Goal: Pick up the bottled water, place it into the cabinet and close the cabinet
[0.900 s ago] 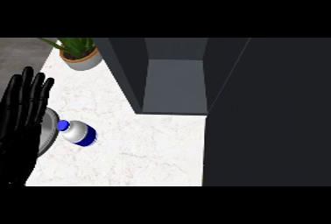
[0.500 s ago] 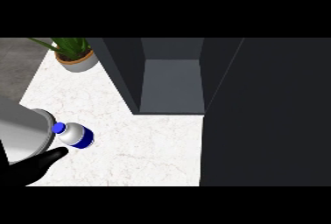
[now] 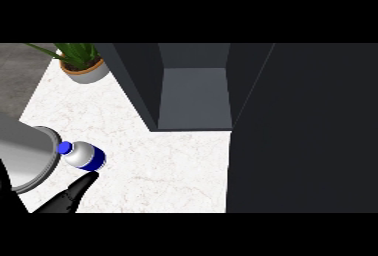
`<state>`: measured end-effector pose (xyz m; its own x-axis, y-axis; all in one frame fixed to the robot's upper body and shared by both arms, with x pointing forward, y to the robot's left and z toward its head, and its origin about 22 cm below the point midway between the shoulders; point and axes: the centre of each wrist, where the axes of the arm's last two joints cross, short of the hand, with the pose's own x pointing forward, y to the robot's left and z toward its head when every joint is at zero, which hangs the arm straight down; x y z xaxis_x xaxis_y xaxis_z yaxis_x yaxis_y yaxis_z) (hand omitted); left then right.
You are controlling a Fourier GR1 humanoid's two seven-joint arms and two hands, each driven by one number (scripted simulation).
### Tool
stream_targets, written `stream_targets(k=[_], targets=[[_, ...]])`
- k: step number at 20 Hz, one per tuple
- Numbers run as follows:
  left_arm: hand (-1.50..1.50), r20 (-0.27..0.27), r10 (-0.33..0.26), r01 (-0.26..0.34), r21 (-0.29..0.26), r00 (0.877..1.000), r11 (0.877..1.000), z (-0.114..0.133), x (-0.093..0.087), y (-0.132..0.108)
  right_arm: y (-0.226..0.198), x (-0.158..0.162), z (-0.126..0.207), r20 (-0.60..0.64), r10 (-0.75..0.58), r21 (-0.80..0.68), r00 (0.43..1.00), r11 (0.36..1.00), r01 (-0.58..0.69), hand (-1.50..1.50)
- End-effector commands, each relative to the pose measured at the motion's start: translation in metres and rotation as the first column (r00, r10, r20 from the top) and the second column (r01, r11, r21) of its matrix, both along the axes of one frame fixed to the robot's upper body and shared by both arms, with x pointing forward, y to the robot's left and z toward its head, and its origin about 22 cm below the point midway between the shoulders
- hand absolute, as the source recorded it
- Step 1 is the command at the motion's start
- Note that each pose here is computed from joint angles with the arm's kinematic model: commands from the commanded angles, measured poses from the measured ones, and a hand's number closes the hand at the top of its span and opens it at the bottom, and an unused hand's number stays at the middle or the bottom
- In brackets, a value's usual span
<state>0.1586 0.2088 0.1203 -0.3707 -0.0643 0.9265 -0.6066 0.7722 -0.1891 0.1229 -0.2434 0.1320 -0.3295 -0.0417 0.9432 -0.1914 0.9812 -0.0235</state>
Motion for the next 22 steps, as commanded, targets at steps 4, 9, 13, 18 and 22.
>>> stream_targets(k=[4,9,13,18,22], targets=[[-1.50,0.018,0.040,-0.040,-0.020,0.999,0.999,0.010,-0.025,-0.034,0.000,-0.040,0.007,-0.006,0.008,0.019,1.000,1.000,-0.008,-1.50],[-1.50,-0.006,0.044,-0.044,-0.031,0.999,0.999,0.001,-0.035,-0.041,-0.005,-0.049,0.018,-0.025,-0.004,0.003,1.000,1.000,0.004,-1.50],[-1.50,-0.020,0.054,-0.054,-0.016,0.998,0.998,-0.001,-0.039,-0.051,-0.013,-0.058,0.023,-0.014,0.014,0.002,1.000,1.000,-0.014,-1.50],[-1.50,-0.043,0.068,-0.069,-0.038,0.997,0.997,-0.006,-0.030,-0.037,-0.017,-0.061,0.013,-0.007,0.015,-0.001,1.000,1.000,-0.015,-1.50],[-1.50,-0.103,0.093,-0.099,-0.045,0.990,0.994,-0.026,-0.028,-0.040,-0.016,-0.071,0.020,0.009,-0.007,-0.012,1.000,1.000,0.007,-1.50]])
